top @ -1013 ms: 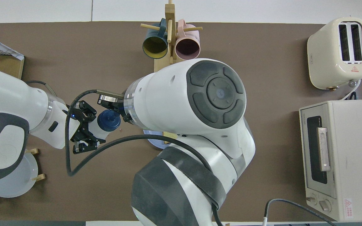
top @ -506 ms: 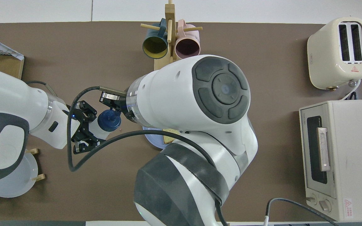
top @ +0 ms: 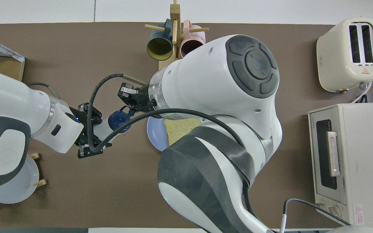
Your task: Put bread on plate and add seasoning
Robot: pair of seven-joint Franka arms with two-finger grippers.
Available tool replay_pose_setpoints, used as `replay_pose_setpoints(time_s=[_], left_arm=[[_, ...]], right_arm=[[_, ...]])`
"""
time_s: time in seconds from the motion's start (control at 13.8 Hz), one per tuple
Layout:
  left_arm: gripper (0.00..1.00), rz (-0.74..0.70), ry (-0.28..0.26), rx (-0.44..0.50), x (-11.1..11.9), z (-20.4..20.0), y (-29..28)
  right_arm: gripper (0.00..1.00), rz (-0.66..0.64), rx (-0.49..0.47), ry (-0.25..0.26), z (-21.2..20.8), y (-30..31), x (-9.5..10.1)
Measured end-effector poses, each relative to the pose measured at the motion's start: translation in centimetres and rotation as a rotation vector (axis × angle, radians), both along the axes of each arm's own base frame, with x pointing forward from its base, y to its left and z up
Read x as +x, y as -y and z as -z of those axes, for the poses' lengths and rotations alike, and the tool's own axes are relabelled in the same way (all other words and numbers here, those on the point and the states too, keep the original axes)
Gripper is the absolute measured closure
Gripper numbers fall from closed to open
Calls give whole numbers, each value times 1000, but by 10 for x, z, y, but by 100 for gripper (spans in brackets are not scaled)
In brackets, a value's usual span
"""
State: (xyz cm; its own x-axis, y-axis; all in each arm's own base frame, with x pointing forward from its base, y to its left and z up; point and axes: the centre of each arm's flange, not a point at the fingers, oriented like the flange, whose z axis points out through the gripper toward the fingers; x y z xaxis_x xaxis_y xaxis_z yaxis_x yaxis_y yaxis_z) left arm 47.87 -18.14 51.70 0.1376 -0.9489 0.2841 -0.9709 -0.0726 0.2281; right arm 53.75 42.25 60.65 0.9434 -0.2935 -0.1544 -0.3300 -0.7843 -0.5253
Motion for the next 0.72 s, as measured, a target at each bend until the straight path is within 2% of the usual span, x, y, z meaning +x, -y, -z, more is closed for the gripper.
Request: replay_pose_setpoints(time_s=[0.22,0.43,0.72], left_arm=[[54,-1,-7,2,-1,3,-1],[54,2,-4,0,-2,1,0],[54,3,3,-4,-3,-3,2]], right_arm=[[96,31,34,-21,-4,14,11],[96,70,81,-68,-4,32,23],[96,60,71,-70,-1,46,31]])
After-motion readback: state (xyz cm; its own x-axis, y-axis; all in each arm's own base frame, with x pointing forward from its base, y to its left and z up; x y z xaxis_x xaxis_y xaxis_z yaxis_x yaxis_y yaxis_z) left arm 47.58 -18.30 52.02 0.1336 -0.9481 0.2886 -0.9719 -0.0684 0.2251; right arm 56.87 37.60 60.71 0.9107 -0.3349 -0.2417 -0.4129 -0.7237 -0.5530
